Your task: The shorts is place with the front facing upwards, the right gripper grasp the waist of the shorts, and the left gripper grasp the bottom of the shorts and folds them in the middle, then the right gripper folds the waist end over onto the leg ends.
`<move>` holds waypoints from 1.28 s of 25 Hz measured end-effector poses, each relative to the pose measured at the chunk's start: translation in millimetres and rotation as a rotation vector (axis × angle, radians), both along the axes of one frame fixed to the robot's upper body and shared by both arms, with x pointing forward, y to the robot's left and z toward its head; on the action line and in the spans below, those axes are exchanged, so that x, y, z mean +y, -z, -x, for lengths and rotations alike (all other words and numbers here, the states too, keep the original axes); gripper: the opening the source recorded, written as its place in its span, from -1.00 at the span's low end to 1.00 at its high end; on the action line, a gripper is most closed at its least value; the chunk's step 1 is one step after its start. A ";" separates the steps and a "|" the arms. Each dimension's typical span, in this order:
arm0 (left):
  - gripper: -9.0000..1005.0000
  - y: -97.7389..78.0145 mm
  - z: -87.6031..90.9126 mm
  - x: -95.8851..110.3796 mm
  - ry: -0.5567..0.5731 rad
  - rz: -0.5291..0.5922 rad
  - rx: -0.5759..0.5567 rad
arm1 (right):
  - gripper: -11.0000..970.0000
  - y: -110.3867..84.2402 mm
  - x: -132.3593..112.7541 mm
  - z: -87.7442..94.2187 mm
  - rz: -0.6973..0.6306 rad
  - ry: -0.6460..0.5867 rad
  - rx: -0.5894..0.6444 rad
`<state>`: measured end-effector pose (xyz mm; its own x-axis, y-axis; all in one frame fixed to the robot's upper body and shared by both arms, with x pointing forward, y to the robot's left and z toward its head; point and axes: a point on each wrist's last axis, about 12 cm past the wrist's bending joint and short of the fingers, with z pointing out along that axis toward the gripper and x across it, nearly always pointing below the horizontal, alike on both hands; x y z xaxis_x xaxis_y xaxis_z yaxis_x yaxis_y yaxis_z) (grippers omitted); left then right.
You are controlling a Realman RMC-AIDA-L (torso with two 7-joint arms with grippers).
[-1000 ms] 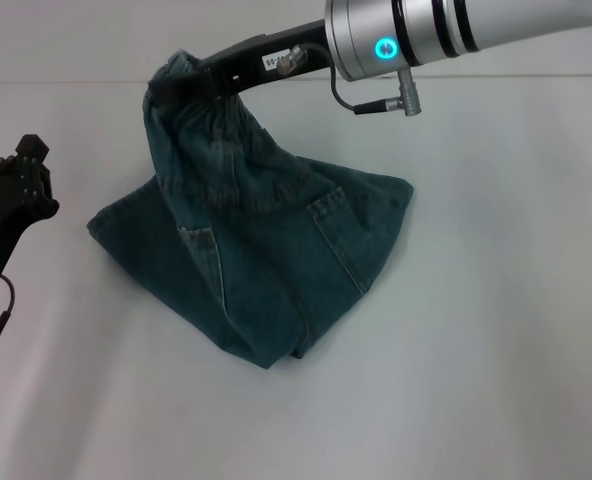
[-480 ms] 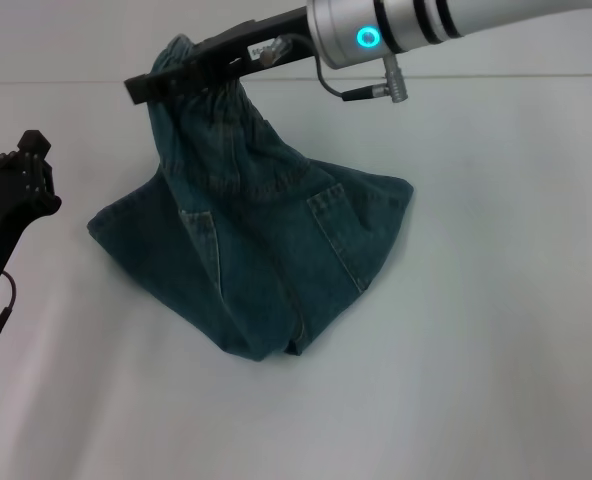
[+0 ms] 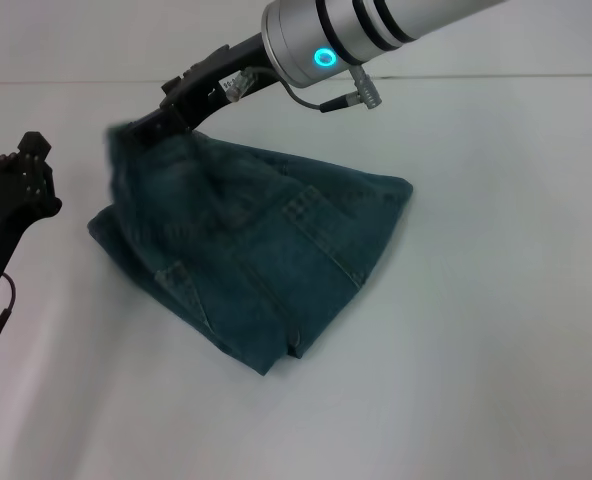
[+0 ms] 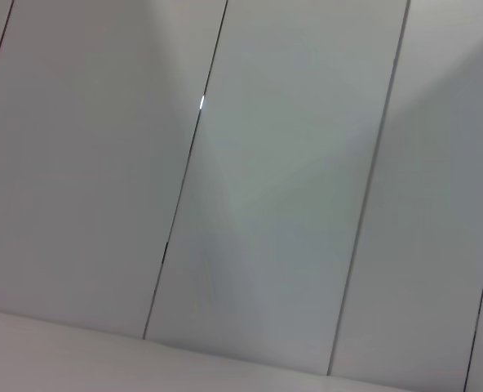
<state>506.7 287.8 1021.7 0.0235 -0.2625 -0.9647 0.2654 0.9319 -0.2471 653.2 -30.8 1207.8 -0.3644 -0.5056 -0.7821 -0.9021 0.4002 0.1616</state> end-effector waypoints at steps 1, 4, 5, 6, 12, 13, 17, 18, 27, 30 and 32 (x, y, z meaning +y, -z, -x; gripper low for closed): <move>-0.98 0.5 0.6 0.5 -0.002 0.000 0.003 | 0.94 -1.9 0.3 -0.1 0.001 -0.003 -0.010; -0.98 1.2 1.8 1.6 -0.007 0.000 0.005 | 0.94 -5.4 0.9 0.9 -0.002 -0.011 -0.014; -0.98 1.2 1.8 1.6 -0.007 0.000 0.005 | 0.93 -7.0 0.8 1.1 -0.005 -0.012 -0.013; -0.98 1.5 2.4 2.1 -0.010 0.001 0.006 | 0.93 -8.7 0.1 0.8 -0.009 -0.009 -0.012; -0.98 2.7 3.2 3.4 -0.016 0.001 0.014 | 0.94 -18.2 -37.3 2.1 -0.101 0.049 -0.020; -0.98 2.4 3.2 2.6 -0.005 -0.003 0.013 | 0.94 -20.4 -48.2 3.4 -0.126 0.062 -0.029; -0.98 -3.2 3.6 -3.9 0.155 -0.077 -0.004 | 0.93 -16.5 -122.5 21.1 -0.264 0.124 -0.073; -0.96 -5.6 3.8 -4.4 0.206 -0.091 -0.002 | 0.93 -12.0 -142.3 30.2 -0.303 0.108 -0.088; -0.76 -35.4 3.7 -2.2 0.646 -0.212 0.097 | 0.94 73.5 -257.2 124.0 -0.354 0.070 -0.220; -0.39 -41.8 2.7 -2.0 0.710 -0.240 0.098 | 0.94 94.6 -265.0 141.3 -0.356 0.081 -0.218; -0.22 -44.0 -0.4 -1.6 0.730 -0.256 0.112 | 0.94 102.8 -266.6 145.7 -0.365 0.095 -0.193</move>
